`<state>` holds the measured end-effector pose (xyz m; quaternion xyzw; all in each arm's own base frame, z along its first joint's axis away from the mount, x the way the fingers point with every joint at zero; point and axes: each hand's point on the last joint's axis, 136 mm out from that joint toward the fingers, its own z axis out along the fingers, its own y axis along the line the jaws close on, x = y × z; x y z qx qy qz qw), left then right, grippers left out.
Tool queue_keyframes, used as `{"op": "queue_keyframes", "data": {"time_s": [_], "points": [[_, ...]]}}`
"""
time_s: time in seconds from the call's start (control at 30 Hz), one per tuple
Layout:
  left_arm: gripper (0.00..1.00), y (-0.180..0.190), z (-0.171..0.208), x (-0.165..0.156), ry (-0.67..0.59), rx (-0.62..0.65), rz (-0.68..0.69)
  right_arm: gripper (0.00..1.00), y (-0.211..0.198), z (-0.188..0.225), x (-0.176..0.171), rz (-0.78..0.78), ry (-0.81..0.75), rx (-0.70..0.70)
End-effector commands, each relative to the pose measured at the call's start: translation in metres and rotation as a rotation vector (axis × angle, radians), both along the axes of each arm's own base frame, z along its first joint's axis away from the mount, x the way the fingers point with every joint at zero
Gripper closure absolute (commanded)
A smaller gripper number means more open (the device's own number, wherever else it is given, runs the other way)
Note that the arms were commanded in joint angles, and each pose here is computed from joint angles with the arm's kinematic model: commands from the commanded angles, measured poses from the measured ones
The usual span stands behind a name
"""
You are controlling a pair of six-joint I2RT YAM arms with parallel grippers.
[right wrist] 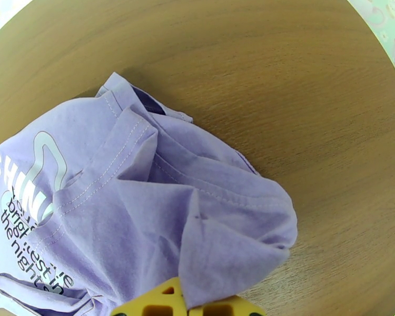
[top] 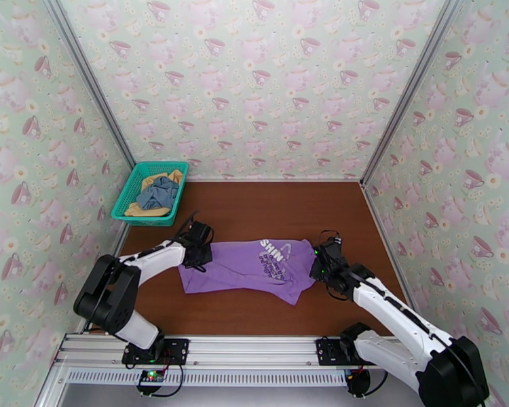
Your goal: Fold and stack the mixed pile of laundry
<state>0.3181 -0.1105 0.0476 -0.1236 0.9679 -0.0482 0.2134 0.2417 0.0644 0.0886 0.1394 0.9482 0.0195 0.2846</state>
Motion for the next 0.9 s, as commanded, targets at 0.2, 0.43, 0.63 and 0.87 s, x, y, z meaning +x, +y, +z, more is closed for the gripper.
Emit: {"op": "queue_keyframes", "data": {"time_s": [0.2, 0.43, 0.63, 0.87], "points": [[1.00, 0.006, 0.143, 0.015, -0.359, -0.011, -0.063, 1.00, -0.002, 0.020, 0.011, 0.037, -0.016, -0.063], [1.00, 0.021, 0.173, -0.003, -0.398, 0.001, -0.035, 1.00, 0.021, -0.014, -0.017, 0.160, 0.193, 0.019], [1.00, 0.032, 0.114, -0.035, -0.268, -0.026, 0.051, 0.63, 0.052, -0.052, -0.071, 0.231, 0.414, 0.171], [1.00, 0.058, 0.086, -0.055, -0.193, 0.055, 0.160, 0.24, 0.042, 0.020, -0.035, 0.213, 0.218, 0.084]]}}
